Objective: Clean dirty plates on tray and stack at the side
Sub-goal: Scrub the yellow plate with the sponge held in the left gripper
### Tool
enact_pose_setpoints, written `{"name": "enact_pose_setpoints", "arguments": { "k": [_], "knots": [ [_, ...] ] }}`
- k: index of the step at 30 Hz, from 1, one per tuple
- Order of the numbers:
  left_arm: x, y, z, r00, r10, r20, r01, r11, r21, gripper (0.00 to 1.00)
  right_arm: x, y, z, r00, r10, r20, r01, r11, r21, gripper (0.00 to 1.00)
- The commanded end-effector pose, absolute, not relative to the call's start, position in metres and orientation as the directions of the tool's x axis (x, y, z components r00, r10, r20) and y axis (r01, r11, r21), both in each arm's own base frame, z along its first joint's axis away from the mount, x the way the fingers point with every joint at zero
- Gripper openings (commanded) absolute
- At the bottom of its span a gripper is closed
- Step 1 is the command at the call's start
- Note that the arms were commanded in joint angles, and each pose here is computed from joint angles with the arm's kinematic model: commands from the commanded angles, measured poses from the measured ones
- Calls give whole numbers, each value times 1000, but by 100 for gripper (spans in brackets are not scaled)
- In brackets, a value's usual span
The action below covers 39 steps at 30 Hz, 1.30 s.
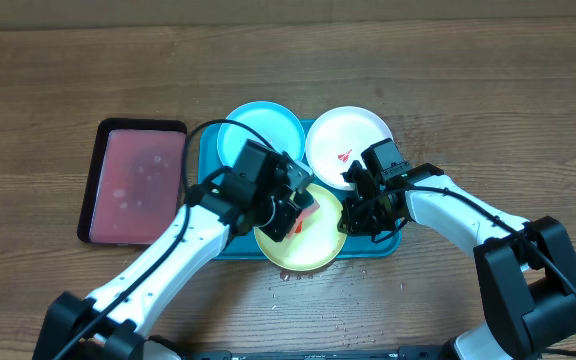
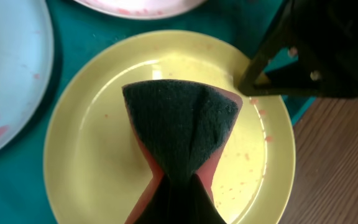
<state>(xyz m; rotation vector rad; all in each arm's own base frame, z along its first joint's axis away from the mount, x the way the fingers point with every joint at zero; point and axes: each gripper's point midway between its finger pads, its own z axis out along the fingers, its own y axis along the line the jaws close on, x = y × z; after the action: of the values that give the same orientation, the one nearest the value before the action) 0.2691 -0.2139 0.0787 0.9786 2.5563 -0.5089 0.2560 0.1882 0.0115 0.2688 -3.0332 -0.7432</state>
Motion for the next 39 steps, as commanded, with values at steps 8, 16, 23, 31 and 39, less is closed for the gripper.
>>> {"name": "enact_pose_setpoints", "arguments": {
  "k": [8,16,23,31,39],
  "knots": [
    [258,-226,42,-356,864,-357,923,385,13,4,266,191,18,-985,-163,-63,-174,872,457,12],
    [285,-198,-1,-449,866,-218,867,482,127,4,264,190,18,-985,-164,-56,-172,873,456,12],
    [309,-182,11,-698,675,-240,674,732,99,4,263,190,18,-985,-164,-52,-170,874,455,12],
    [321,-219,77,-736,586,-339,641,765,-68,4,261,189,17,-986,-165,-40,-165,876,453,12],
    [331,-219,146,-740,453,-497,573,812,-112,4,260,189,17,-986,-165,-39,-164,877,452,18]
  ]
}}
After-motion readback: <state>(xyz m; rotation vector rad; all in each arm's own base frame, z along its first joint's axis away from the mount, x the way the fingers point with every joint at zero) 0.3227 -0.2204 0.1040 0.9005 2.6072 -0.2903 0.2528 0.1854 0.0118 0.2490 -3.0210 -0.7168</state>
